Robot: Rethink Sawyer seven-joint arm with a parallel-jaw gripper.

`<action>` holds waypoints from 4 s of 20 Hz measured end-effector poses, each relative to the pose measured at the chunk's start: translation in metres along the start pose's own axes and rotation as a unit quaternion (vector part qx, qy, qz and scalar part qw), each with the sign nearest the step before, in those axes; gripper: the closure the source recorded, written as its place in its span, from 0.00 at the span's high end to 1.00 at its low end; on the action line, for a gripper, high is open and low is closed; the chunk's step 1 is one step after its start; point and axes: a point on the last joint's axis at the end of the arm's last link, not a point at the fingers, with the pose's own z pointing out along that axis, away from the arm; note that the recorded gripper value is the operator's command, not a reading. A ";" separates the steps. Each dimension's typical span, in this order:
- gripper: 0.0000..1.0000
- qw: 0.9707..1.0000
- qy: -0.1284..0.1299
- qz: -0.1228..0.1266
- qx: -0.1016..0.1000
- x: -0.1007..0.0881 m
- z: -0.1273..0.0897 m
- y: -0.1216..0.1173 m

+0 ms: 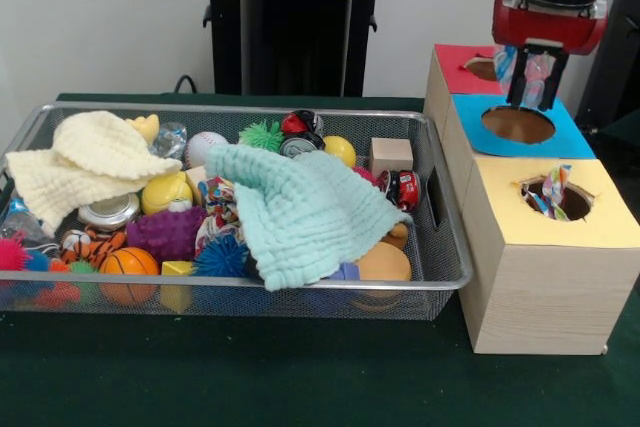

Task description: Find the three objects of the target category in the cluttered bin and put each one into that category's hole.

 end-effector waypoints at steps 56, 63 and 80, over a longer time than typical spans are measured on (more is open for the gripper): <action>0.00 0.999 -0.044 0.030 -0.013 -0.057 -0.017 -0.014; 0.00 0.997 -0.066 0.030 -0.016 -0.058 -0.015 -0.014; 0.00 0.999 -0.028 0.037 -0.004 0.001 -0.010 -0.032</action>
